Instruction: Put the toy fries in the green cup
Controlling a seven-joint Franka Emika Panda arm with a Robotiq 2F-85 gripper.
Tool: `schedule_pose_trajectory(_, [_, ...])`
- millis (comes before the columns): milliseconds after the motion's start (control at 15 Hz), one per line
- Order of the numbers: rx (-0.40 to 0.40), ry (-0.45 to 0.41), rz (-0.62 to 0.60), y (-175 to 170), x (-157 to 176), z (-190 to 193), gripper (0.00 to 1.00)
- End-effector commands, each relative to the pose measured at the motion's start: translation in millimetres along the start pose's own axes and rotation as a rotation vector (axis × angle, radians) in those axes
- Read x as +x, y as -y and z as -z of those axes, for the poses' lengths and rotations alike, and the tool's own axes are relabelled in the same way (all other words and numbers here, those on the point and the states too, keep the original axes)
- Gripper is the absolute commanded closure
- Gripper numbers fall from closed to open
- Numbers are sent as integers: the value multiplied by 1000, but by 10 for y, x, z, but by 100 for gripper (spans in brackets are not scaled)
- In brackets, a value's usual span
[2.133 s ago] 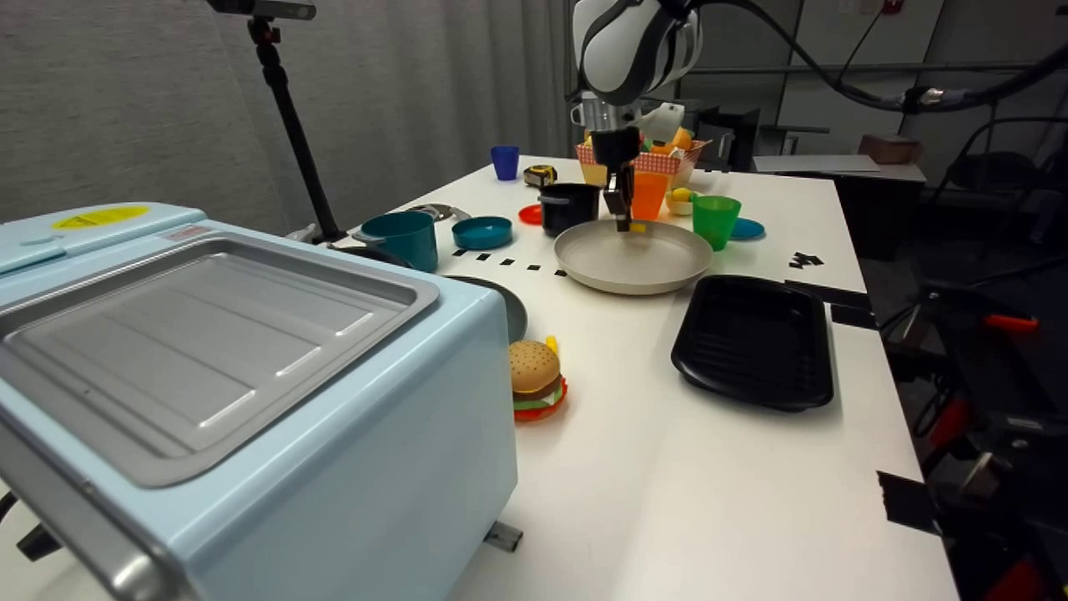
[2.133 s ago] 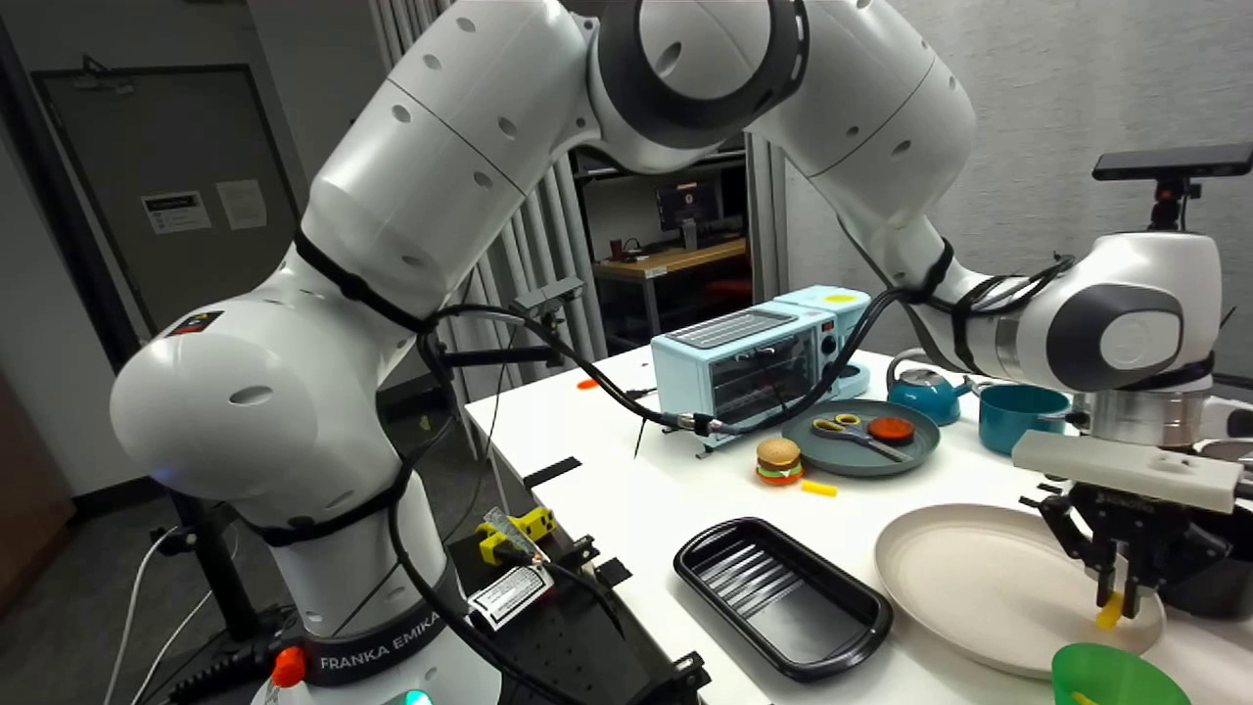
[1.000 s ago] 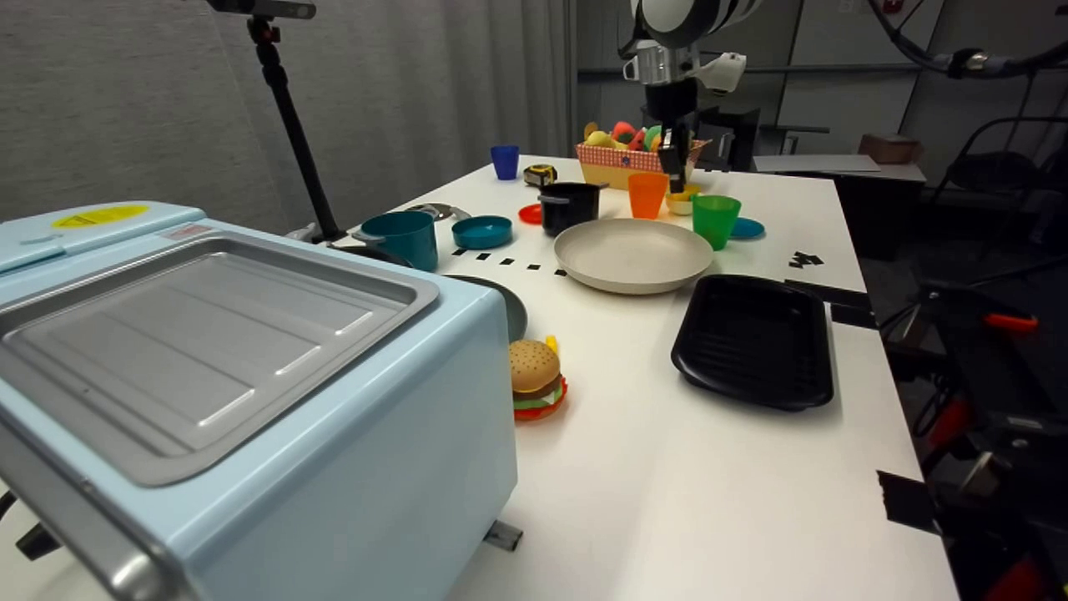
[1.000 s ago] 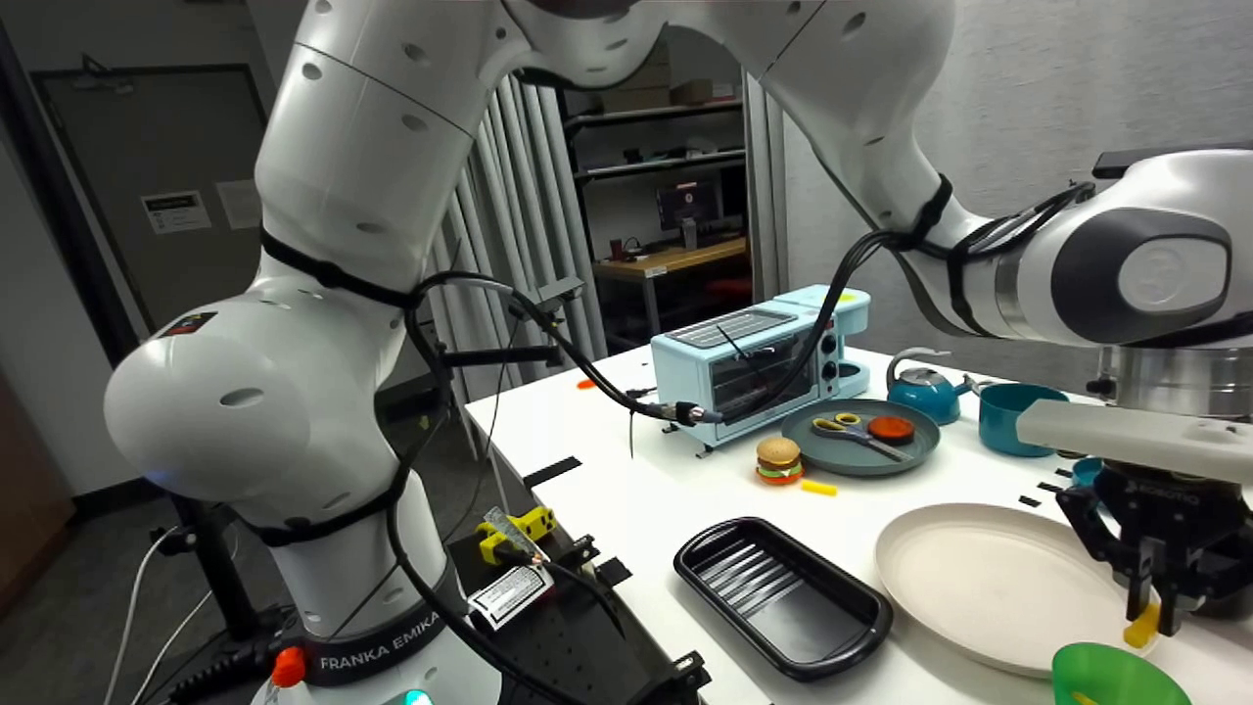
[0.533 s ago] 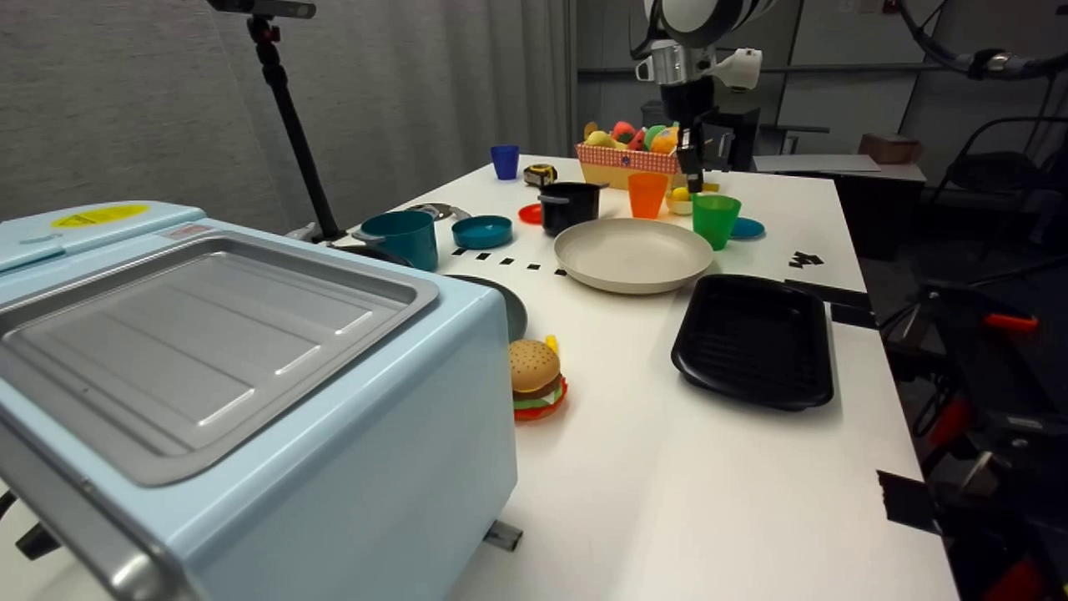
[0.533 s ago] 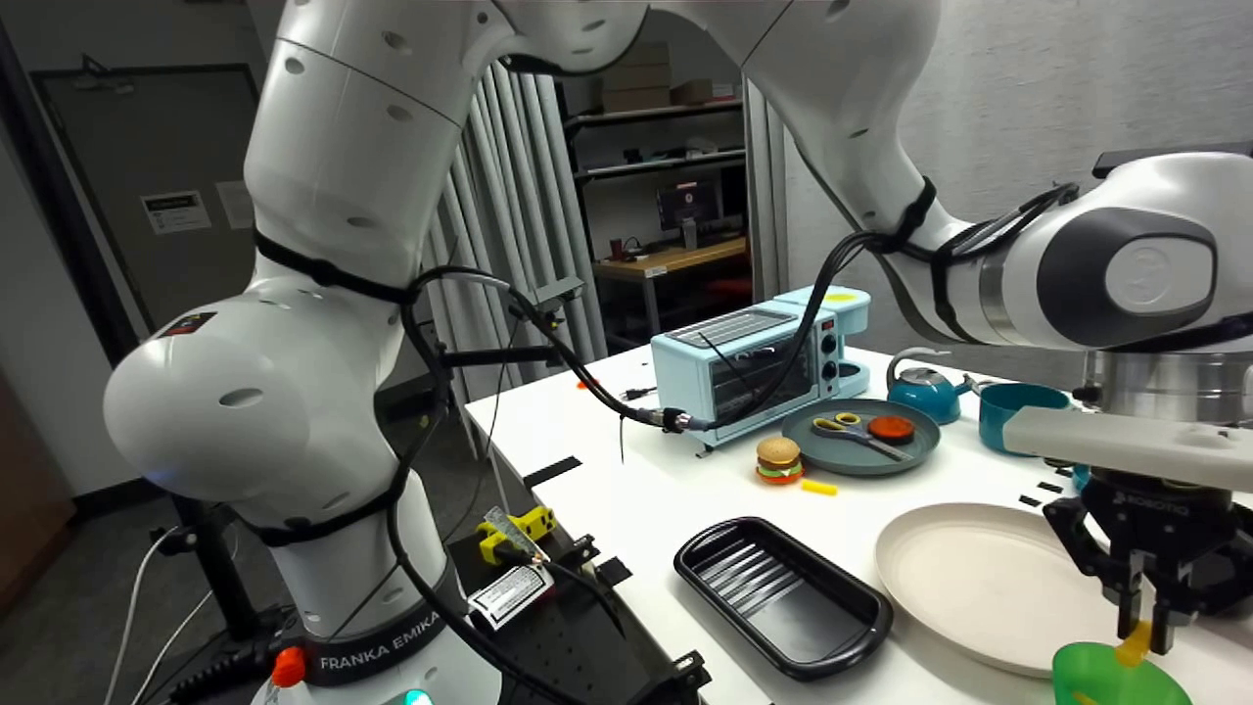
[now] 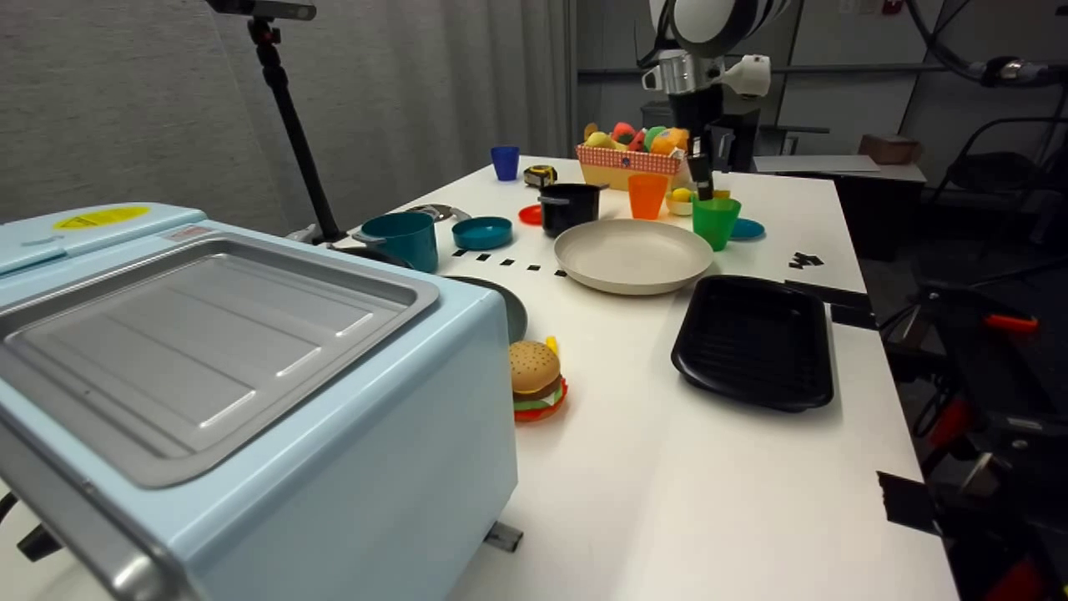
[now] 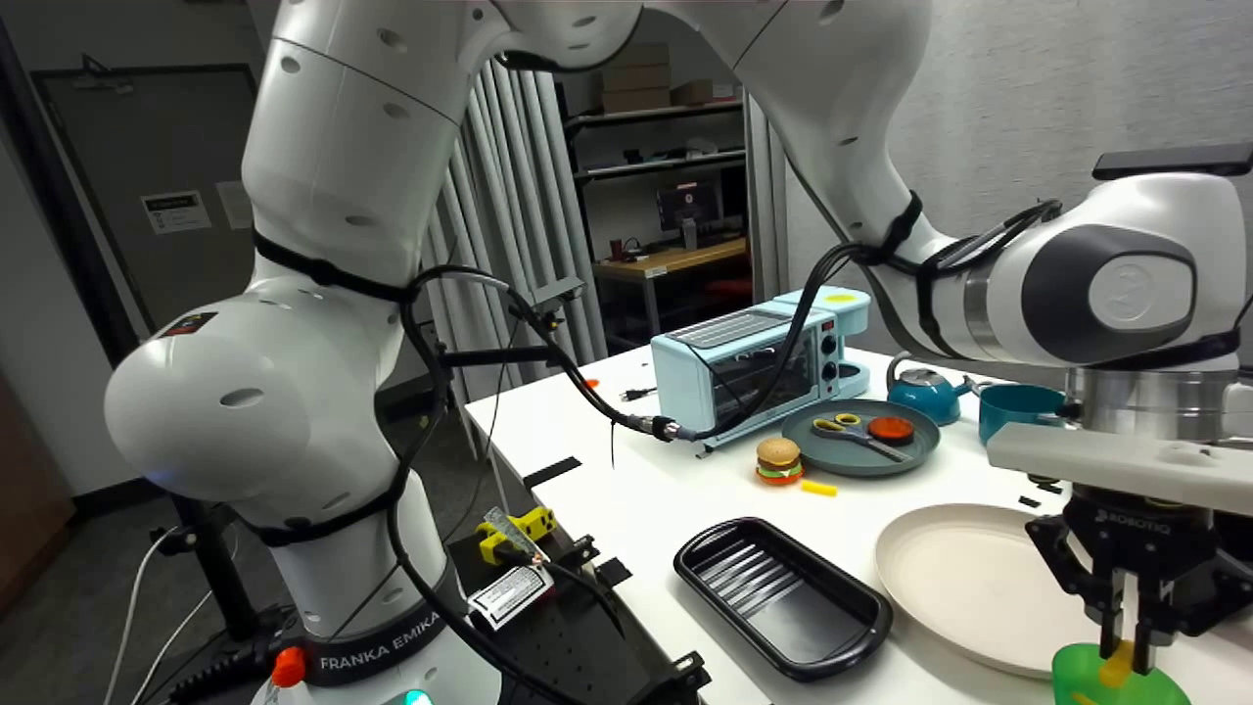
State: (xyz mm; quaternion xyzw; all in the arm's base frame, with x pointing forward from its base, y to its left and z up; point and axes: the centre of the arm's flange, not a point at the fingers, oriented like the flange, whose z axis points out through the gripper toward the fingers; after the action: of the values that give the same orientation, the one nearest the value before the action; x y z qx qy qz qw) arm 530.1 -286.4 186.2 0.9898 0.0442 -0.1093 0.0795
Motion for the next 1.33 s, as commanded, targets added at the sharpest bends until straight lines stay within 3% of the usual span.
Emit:
schedule_pose_trajectory(0, [-22,-4,14,47,-122,44,60])
schedule_pose_trajectory(67, [-20,-1,13,50,-124,40,59])
schedule_pose_trajectory(600, [-6,1,9,26,-115,47,0])
schedule_pose_trajectory(1000, [1,-48,14,178,69,213,0])
schedule_pose_trajectory(1267, [2,-108,57,533,293,454,0])
